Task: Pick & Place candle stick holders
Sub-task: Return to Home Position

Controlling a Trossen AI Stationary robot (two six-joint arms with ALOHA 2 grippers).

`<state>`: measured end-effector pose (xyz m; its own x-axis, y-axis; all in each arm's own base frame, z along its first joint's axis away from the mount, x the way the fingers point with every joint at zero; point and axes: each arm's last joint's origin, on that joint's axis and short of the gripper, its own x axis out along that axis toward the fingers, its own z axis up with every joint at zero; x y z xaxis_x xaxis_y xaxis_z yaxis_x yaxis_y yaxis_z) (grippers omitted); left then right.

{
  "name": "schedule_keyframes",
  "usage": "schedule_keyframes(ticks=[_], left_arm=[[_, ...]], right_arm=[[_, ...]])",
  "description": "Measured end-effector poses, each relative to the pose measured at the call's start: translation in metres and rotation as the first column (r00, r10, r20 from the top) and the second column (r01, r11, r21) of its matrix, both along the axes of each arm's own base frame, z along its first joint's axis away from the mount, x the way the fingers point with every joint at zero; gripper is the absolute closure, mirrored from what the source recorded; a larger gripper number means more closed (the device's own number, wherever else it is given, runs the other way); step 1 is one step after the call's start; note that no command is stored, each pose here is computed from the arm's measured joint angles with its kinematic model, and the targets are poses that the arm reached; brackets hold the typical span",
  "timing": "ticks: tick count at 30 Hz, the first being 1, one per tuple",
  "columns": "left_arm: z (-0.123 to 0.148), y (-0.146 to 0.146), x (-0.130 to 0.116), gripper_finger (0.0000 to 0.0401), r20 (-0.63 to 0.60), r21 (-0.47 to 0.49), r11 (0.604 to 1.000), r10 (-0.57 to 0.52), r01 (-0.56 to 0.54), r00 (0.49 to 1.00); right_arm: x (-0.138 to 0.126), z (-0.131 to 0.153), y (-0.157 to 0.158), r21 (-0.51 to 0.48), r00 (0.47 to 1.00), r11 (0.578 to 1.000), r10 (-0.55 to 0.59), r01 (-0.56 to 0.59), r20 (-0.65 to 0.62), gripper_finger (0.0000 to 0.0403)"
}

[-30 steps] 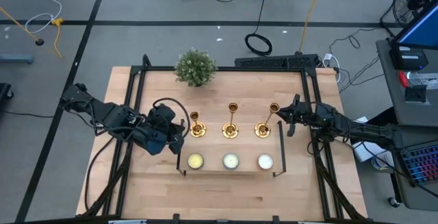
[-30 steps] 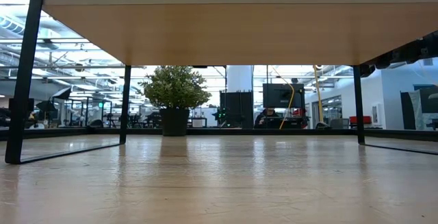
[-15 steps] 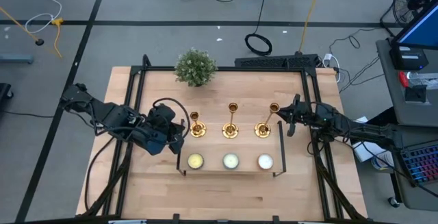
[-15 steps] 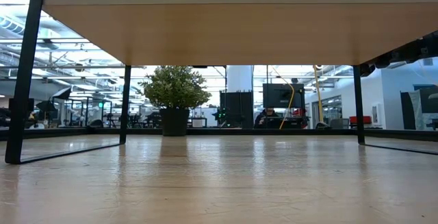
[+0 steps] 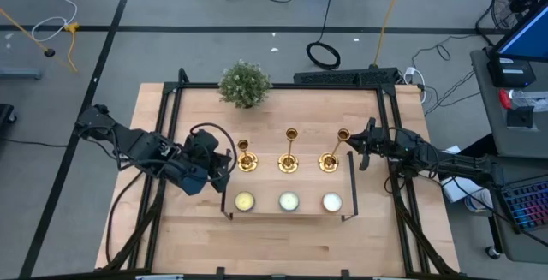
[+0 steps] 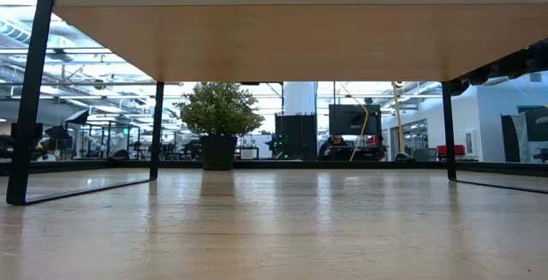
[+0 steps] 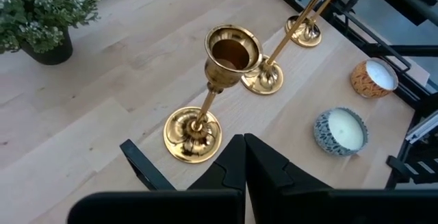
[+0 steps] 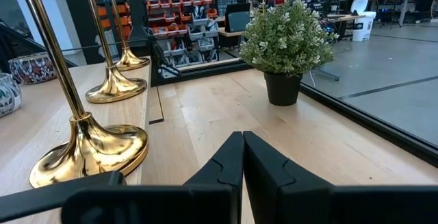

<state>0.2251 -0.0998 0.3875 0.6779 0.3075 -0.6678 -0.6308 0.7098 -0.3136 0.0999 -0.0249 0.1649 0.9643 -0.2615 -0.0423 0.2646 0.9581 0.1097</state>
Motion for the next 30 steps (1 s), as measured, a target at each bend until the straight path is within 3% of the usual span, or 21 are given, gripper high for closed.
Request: schedule_keyframes(ticks=[11, 16, 23, 30], left_arm=[[0.008, 0.005, -0.01, 0.0399, 0.001, 0.042, 0.998, -0.056, 0.056, 0.998], [0.026, 0.015, -0.036, 0.04, 0.075, 0.064, 0.995, -0.082, 0.078, 0.994], [0.052, 0.033, -0.082, 0.04, 0.226, 0.206, 0.978, -0.07, 0.022, 0.972], [0.054, 0.049, -0.11, 0.04, 0.193, 0.264, 0.964, -0.092, 0.038, 0.977]], right_arm=[[0.0, 0.0, 0.0, 0.0, 1.0, 1.0, 0.0, 0.0, 0.0, 0.0399], [0.0, 0.0, 0.0, 0.0, 1.0, 1.0, 0.0, 0.0, 0.0, 0.0399], [0.0, 0.0, 0.0, 0.0, 1.0, 1.0, 0.0, 0.0, 0.0, 0.0399], [0.0, 0.0, 0.0, 0.0, 1.0, 1.0, 0.001, -0.001, 0.0, 0.0399]])
